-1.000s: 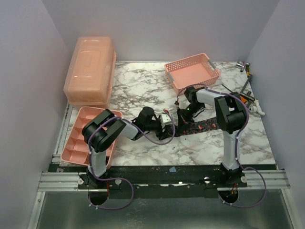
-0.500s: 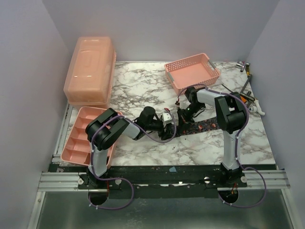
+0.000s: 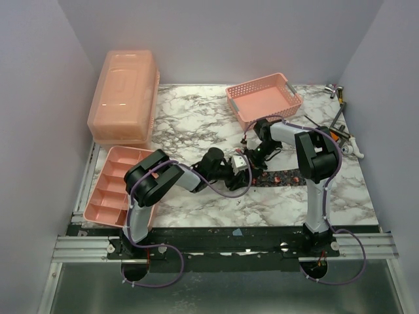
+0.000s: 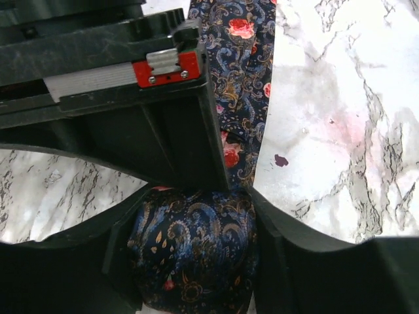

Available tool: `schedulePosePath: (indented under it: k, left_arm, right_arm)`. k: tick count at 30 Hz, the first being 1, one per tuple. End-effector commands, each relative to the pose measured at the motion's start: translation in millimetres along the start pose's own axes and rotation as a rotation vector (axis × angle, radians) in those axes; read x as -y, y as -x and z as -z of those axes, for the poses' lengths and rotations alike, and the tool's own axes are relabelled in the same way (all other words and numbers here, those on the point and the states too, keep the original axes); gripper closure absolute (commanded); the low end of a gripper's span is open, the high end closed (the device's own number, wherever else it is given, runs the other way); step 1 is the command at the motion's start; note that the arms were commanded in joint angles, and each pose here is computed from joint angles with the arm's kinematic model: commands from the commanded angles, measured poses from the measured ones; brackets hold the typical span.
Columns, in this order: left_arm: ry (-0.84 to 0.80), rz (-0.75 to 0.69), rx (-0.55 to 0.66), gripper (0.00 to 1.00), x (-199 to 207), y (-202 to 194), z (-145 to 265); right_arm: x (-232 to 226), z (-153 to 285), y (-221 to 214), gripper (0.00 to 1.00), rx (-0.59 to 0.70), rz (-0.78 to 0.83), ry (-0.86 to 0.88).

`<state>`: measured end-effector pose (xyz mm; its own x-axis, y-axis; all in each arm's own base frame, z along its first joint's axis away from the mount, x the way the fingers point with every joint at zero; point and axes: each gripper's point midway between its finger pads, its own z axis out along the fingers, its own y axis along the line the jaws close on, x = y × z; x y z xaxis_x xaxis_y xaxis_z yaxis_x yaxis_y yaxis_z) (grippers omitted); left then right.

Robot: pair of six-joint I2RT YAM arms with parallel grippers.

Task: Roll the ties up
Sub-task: Roll the tie at the center of the board.

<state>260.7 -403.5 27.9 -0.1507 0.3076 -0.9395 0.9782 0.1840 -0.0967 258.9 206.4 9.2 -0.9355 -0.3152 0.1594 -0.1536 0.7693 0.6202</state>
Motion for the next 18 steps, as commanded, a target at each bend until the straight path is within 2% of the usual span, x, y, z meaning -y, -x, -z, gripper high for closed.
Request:
schedulePosePath:
  k: [1, 4, 7, 13, 18]
  left_arm:
    - [0.046, 0.003, -0.274, 0.58, 2.3, -76.7, 13.9]
    - [0.043, -0.025, -0.376, 0.69, 2.1, -99.2, 29.8]
    - [0.03, -0.006, -0.427, 0.71, 0.7, -102.8, 37.2]
    - [-0.012, -0.009, -0.463, 0.7, 4.7, -105.4, 38.3]
    - [-0.023, 0.0, -0.472, 0.7, 6.7, -106.4, 37.9]
  right_arm:
    - [73.6, -31.3, 24.2, 0.99, 0.049, 0.116, -0.281]
    - [63.6, -21.5, 23.8, 0.99, 0.053, 0.143, -0.26]
    - [54.3, -0.2, 27.8, 0.97, 0.076, 0.172, -0.214]
    - [13.4, 46.0, 27.2, 0.69, 0.133, 0.215, 0.024]
    - [-27.6, 57.8, 14.5, 0.51, 0.158, 0.219, 0.206]
